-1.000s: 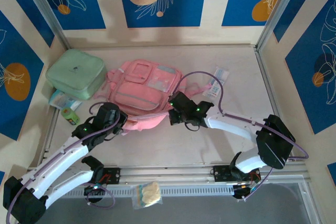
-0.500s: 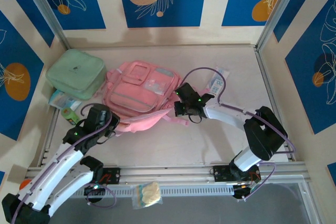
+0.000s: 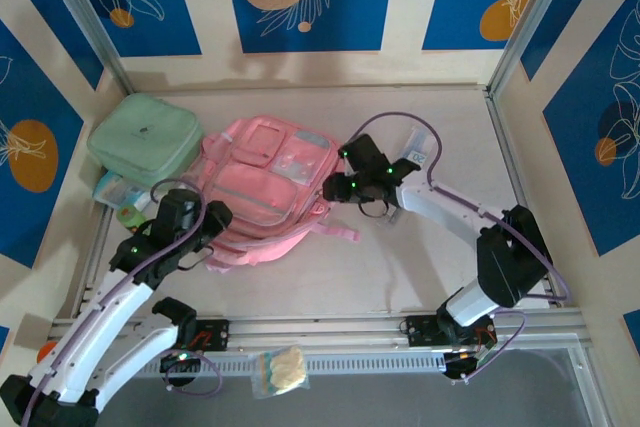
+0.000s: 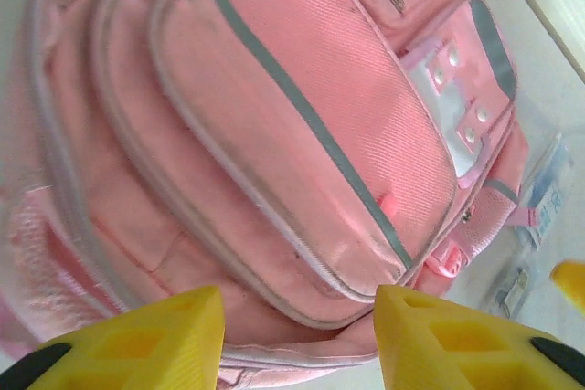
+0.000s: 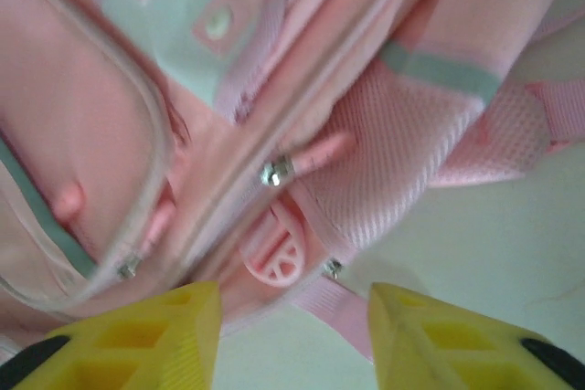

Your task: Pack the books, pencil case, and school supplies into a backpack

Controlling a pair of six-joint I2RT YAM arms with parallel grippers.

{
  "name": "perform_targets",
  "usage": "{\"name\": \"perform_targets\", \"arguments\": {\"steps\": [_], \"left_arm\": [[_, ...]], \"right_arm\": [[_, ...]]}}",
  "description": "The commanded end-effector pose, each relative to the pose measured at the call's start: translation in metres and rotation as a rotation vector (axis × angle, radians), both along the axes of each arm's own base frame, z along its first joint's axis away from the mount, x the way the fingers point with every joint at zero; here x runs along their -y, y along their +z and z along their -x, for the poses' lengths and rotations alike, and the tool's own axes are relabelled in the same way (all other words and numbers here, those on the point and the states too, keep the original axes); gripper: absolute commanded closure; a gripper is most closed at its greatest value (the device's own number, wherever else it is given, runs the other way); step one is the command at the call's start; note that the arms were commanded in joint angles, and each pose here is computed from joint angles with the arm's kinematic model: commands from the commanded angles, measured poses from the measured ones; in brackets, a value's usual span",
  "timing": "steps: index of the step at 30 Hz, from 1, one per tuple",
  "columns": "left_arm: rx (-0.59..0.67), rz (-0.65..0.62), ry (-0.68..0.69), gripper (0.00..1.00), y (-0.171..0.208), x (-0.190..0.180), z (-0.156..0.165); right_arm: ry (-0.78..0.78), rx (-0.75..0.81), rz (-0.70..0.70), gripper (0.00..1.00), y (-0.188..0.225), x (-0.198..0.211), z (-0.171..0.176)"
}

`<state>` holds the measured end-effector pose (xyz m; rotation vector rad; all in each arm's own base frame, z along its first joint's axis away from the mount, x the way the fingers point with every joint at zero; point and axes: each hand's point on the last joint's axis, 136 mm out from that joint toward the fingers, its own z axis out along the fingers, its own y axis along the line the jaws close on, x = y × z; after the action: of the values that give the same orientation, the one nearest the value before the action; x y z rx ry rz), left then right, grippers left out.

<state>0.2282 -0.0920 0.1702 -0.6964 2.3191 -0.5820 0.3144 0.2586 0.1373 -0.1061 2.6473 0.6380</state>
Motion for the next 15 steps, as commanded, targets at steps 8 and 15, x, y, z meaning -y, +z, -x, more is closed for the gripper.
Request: {"name": "perform_targets", "arguments": {"steps": [8, 15], "left_arm": [[0.025, -0.042, -0.234, 0.54, -0.013, 0.087, -0.019], [0.002, -0.085, -0.271, 0.54, -0.037, 0.114, -0.029]], "right_arm": [[-0.173, -0.227, -0.053, 0.53, -0.033, -0.007, -0.055], [-0.191, -0.272, -0.039, 0.56, -0.047, -0.020, -0.066]]}}
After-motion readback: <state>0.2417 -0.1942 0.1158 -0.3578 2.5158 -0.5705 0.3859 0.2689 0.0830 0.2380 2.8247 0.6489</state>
